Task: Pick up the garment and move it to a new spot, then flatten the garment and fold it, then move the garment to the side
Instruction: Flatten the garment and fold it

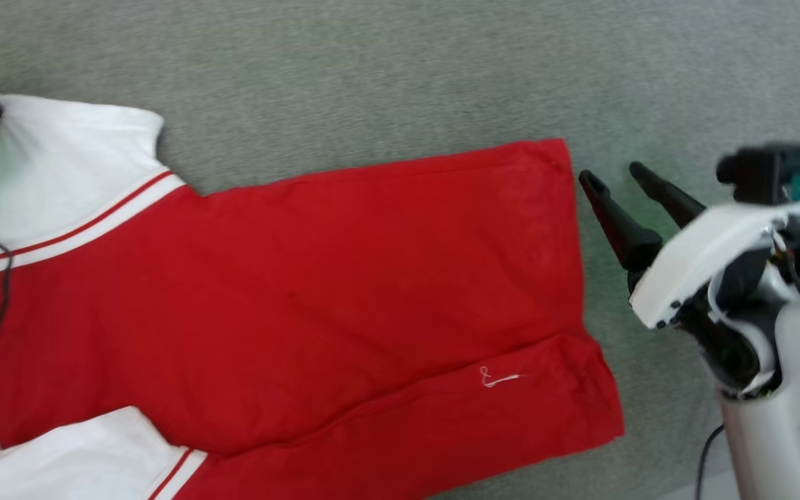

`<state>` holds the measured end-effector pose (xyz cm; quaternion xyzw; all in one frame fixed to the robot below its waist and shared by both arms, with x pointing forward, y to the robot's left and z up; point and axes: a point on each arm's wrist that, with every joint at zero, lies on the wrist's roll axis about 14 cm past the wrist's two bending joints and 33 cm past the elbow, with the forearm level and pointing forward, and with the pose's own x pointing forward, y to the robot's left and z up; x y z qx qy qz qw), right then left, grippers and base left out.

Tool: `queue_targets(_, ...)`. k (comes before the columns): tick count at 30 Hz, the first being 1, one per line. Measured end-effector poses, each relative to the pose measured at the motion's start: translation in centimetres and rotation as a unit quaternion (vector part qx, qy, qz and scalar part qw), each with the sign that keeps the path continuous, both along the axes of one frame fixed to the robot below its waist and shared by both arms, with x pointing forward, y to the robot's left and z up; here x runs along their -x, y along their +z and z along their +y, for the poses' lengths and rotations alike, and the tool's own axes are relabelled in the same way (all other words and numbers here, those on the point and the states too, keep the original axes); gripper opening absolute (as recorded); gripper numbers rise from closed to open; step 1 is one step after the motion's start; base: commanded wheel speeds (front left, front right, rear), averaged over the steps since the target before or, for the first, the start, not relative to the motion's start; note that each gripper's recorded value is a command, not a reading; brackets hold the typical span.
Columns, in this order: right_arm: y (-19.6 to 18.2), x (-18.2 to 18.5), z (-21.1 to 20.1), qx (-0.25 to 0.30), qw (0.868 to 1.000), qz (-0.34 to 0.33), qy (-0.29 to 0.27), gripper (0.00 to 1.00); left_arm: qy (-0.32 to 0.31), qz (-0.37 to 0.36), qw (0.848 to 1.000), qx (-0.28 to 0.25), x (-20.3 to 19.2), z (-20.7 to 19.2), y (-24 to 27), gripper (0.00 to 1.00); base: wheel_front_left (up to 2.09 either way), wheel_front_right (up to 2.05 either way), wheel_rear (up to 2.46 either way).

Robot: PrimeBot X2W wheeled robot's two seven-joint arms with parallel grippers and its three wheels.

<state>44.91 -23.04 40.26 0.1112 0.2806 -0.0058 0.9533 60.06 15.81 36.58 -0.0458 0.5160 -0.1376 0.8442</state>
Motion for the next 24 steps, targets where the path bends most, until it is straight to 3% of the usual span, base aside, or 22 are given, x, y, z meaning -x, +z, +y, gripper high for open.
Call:
queue_targets(8,-1.2,-2.6,3.1,-0.002,0.988,0.119,0.096,1.0,-0.024,-0.079,0.997,0.009,-0.3,0.1,3.4,0.0,0.0,0.0,0.0)
queue_targets(18,-3.9,-4.0,4.5,0.011,0.966,0.226,0.128,1.0,-0.032,-0.124,0.992,0.011,0.2,1.3,5.1,0.0,0.0,0.0,0.0)
queue_targets(19,-4.0,-4.0,4.6,0.013,0.964,0.232,0.131,0.49,-0.032,-0.124,0.992,0.011,0.2,1.4,5.1,0.0,0.0,0.0,0.0)
queue_targets(21,-4.2,-4.0,4.8,0.009,0.962,0.238,0.132,0.0,-0.032,-0.125,0.992,0.01,0.3,1.5,5.0,0.0,0.0,0.0,0.0)
queue_targets(24,-4.2,-4.1,4.9,0.006,0.961,0.241,0.135,0.0,-0.031,-0.125,0.992,0.011,0.4,1.6,5.0,0.0,0.0,0.0,0.0)
